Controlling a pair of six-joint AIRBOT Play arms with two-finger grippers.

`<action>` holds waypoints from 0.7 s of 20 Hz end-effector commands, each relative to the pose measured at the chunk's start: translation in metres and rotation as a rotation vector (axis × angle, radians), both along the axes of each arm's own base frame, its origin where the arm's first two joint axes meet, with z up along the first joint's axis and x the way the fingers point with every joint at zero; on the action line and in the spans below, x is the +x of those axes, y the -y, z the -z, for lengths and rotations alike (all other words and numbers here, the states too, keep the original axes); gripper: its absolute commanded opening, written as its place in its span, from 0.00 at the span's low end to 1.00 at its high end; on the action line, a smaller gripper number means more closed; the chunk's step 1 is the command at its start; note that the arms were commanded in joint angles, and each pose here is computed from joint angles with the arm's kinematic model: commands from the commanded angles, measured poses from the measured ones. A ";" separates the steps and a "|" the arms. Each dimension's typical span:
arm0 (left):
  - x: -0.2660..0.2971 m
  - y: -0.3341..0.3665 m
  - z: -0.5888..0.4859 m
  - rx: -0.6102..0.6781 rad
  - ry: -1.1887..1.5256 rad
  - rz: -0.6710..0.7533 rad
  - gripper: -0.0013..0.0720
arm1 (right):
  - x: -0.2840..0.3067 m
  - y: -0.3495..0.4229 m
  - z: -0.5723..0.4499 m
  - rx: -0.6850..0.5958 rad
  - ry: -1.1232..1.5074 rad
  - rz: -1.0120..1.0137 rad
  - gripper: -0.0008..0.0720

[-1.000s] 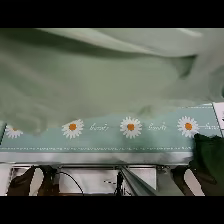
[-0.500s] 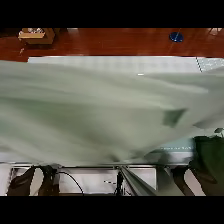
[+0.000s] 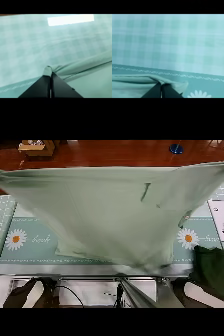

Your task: Fold the shirts.

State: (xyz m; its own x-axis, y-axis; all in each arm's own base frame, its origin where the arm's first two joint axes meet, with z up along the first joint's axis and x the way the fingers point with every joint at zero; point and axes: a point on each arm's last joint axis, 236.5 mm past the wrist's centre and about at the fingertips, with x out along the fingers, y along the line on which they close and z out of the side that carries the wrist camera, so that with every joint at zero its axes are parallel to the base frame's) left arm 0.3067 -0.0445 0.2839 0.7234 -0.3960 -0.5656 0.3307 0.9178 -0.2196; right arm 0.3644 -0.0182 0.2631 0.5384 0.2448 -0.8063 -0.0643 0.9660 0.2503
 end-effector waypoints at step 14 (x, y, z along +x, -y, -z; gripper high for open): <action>0.204 -0.002 0.232 -0.141 -0.277 -0.062 0.05 | 0.178 -0.031 0.209 0.030 -0.138 -0.041 0.05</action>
State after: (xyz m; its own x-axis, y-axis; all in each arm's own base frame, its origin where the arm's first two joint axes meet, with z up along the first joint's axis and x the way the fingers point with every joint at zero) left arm 0.4950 -0.0457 0.0925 0.5999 -0.4547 -0.6583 0.2246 0.8854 -0.4069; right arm 0.5285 0.0105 0.0923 0.4453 0.3173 -0.8373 -0.0716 0.9447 0.3199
